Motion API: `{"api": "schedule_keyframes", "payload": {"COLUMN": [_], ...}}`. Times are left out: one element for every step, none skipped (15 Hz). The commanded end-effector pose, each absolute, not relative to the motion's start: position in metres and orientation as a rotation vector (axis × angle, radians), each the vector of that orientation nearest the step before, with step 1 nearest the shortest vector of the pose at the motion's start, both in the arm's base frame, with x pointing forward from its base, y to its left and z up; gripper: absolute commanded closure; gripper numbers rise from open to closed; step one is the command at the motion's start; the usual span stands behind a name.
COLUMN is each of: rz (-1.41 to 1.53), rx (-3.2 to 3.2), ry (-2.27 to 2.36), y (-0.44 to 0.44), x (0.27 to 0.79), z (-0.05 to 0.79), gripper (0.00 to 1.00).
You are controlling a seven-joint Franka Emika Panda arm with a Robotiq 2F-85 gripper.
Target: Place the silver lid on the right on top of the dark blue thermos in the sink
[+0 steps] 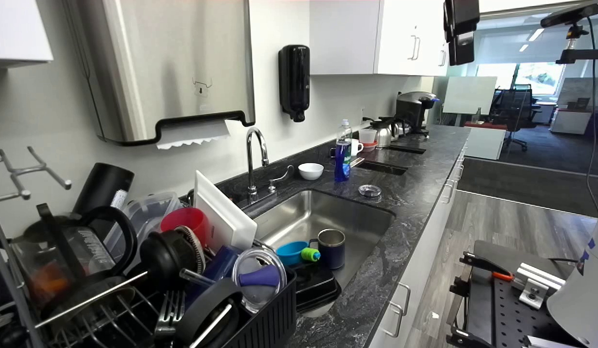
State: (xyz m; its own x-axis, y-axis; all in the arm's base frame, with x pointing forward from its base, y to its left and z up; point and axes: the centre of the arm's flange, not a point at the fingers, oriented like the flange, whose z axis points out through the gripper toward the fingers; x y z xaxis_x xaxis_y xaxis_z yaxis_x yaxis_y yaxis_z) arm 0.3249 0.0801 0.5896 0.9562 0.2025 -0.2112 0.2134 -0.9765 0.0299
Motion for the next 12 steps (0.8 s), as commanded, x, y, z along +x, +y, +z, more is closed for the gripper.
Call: {"api": "schedule_keyframes", "payload": {"rz": [-0.283, -0.235, -0.206, -0.169, -0.147, -0.134, -0.117, -0.108, -0.104, -0.101, -0.103, -0.105], "rx": [3.057, 3.046, 3.052, 3.044, 3.042, 3.031, 3.021, 3.008, 2.991, 2.977, 2.957, 2.944], "ry": [0.305, 0.295, 0.294, 0.284, 0.282, 0.273, 0.266, 0.262, 0.254, 0.25, 0.235, 0.223], "y": [0.082, 0.083, 0.083, 0.084, 0.083, 0.082, 0.08, 0.078, 0.076, 0.073, 0.069, 0.066], "x": [0.342, 0.35, 0.356, 0.364, 0.371, 0.378, 0.384, 0.39, 0.395, 0.399, 0.402, 0.404], "z": [0.589, 0.589, 0.588, 0.586, 0.583, 0.579, 0.575, 0.569, 0.565, 0.56, 0.554, 0.551], "gripper": [0.0, 0.0, 0.0, 0.0, 0.0, 0.0, 0.0, 0.0, 0.0, 0.0, 0.0, 0.0]}}
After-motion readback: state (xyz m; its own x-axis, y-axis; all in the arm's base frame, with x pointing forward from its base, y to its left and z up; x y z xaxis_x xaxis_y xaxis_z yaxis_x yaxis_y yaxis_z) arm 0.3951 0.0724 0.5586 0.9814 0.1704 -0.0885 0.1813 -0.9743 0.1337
